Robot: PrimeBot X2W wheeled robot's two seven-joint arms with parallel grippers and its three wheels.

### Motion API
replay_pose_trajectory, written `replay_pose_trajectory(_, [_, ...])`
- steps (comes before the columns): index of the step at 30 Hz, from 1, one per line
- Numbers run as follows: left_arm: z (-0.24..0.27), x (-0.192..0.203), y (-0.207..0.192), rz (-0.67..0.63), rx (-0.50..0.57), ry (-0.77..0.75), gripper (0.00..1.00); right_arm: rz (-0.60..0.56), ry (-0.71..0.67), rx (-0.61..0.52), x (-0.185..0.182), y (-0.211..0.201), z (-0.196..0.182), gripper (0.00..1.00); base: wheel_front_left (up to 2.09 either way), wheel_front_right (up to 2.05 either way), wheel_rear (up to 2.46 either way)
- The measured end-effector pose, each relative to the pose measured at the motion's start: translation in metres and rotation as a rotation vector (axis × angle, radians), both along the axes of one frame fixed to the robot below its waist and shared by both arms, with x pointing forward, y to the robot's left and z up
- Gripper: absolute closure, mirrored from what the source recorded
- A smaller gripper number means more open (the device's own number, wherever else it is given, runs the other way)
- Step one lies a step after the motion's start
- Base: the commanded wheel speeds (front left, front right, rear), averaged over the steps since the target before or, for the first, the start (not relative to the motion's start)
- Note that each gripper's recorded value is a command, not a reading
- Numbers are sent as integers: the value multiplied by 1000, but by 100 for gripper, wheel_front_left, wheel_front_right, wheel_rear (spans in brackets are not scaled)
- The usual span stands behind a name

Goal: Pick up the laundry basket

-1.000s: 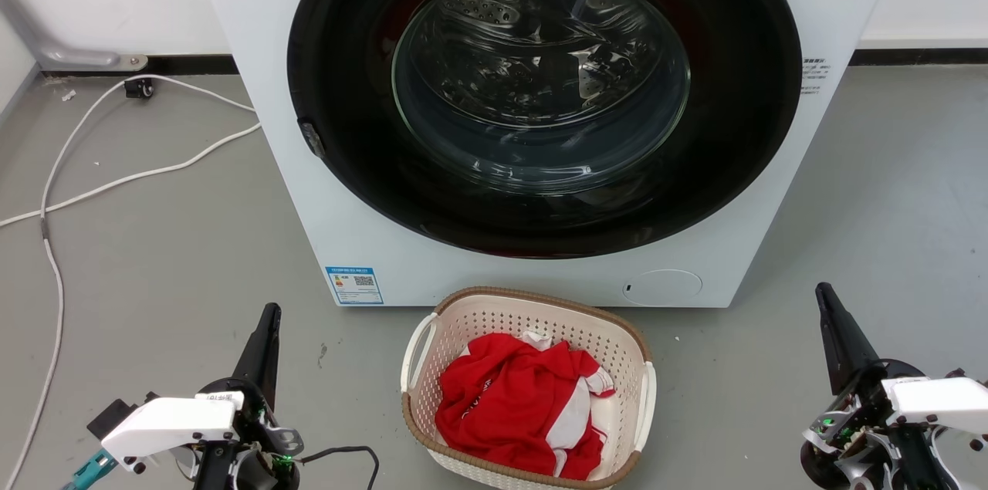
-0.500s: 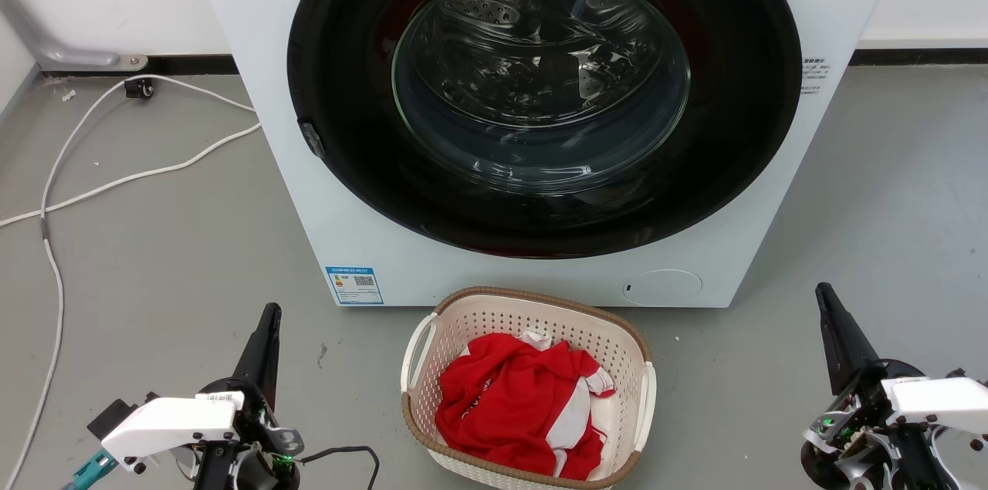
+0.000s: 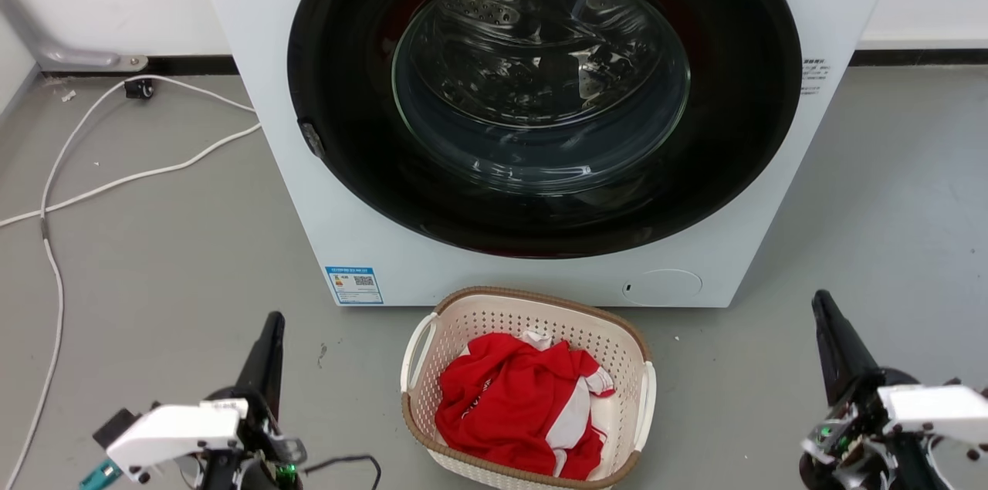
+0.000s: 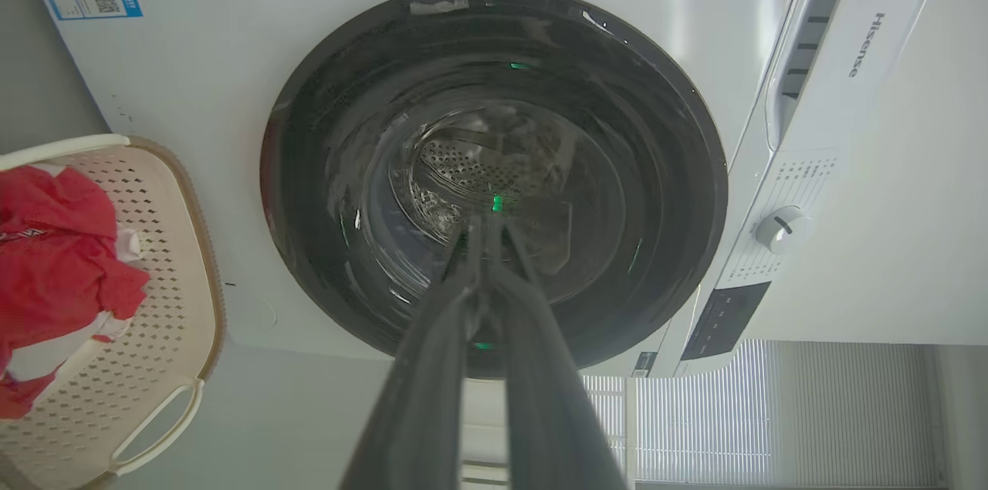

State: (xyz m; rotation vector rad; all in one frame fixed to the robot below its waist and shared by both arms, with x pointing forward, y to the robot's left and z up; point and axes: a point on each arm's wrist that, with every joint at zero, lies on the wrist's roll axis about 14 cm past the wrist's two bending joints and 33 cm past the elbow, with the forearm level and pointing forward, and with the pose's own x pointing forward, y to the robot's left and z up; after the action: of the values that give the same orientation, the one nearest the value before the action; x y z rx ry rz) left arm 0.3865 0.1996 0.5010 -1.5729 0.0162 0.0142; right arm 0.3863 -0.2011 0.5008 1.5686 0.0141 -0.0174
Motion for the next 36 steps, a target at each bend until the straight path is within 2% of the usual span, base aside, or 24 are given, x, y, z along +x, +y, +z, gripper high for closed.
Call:
replay_pose_trajectory(3, [-14,-6,-2,0,-6,42,0,-4,40,3,-6,0,-13,0,0,0,0])
replay_pose_trajectory(9, [-12,-6,-8,-2,4,37,0,-10,41,-14,-6,4,-14,0,0,0,0])
replay_pose_trajectory(15, [-9,-4,-14,-10,84,26,0,-16,37,-89,-5,4,-12,0,0,0,0])
replay_pose_trajectory(36, [18,-1,-34,-51,574,-73,0,5,-49,-709,-2,14,16,0,0,0,0])
